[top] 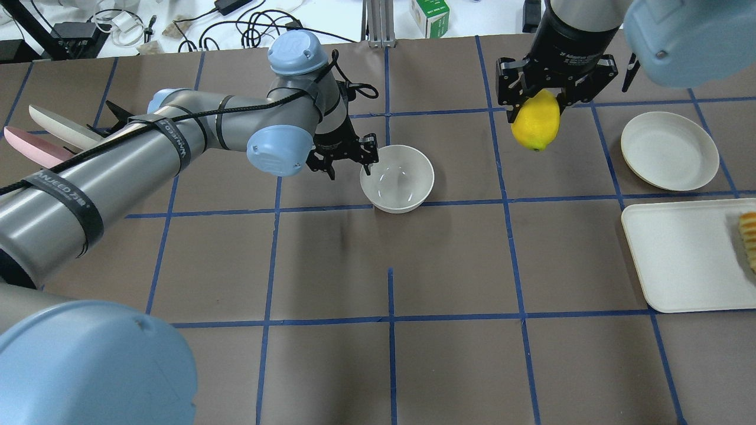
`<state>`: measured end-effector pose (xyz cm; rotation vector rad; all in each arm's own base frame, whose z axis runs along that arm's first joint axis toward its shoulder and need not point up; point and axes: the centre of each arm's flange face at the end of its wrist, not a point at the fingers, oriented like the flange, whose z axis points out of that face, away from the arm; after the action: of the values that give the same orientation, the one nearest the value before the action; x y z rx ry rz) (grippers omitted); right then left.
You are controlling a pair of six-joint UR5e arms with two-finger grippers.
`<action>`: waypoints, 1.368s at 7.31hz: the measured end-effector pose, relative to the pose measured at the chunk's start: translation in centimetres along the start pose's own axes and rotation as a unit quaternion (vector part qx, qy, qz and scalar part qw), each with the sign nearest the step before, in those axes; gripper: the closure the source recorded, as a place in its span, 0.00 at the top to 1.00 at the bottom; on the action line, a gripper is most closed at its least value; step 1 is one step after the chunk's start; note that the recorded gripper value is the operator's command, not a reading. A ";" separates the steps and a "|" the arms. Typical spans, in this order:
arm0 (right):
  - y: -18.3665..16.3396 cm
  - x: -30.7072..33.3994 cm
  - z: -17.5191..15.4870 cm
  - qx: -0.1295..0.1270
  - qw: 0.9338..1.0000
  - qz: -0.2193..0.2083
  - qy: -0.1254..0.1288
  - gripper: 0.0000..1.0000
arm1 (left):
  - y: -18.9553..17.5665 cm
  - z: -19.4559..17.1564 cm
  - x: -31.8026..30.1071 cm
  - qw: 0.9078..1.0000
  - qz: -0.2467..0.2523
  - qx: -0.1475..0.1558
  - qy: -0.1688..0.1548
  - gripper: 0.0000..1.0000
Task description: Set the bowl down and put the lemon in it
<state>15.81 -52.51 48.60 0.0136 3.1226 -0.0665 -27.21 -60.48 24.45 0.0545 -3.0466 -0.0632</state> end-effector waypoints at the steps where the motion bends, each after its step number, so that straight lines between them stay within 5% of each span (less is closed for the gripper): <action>1: -0.1 -0.1 0.2 0.001 1.000 -0.001 0.001 0.12 | -0.3 -2.6 -1.0 1.000 -0.005 0.001 -0.020 1.00; 5: -2.6 -7.1 7.2 -0.010 1.000 0.013 -0.005 0.13 | 1.6 -14.8 -6.0 0.999 -0.011 -0.020 -0.036 1.00; 7: -2.7 -14.5 11.9 0.011 1.000 0.011 -0.008 0.12 | 3.1 -17.6 -7.6 0.999 -0.001 -0.020 -0.036 1.00; 10: -3.5 -17.7 20.1 0.007 1.000 0.002 -0.008 0.13 | 4.7 -19.5 -8.3 0.999 -0.002 -0.020 -0.036 1.00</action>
<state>33.86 -56.99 29.00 0.0205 3.1059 -0.0877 -17.30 -56.28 43.25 0.0582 -3.1166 -0.1279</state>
